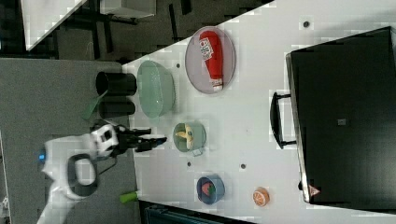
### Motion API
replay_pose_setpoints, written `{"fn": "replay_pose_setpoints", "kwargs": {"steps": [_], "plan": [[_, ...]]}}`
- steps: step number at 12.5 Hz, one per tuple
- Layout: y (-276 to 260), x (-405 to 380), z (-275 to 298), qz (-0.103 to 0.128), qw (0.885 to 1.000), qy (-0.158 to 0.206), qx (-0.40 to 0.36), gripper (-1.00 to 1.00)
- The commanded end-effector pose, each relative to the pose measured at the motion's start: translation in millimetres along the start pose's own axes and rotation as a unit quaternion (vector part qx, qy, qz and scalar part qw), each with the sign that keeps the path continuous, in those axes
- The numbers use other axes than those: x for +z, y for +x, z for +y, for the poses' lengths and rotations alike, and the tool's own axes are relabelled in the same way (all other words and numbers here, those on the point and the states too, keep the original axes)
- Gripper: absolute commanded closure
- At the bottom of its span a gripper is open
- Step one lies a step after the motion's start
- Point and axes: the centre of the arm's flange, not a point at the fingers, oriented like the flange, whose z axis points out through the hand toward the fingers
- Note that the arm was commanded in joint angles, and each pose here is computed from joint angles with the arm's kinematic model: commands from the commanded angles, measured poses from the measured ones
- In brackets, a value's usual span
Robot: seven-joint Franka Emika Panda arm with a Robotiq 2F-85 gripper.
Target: Pick Banana and place it in mug.
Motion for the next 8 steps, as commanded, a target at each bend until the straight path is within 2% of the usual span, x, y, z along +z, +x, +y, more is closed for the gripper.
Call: {"fn": "replay_pose_setpoints", "kwargs": {"steps": [1,2,3,5,6,8], "plan": [[54,-103,61,0.006,0.995,0.004,0.102,-1.0],[67,-130,85,0.004,0.992,0.004,0.127,-1.0],[79,-156,107,0.012,0.989,0.007,0.149,-1.0],[100,-203,147,0.041,0.983,0.011,0.177,-1.0],[102,-217,165,0.036,0.981,0.004,0.19,-1.0],[97,-228,195,-0.005,0.976,-0.015,0.216,-1.0]]}}
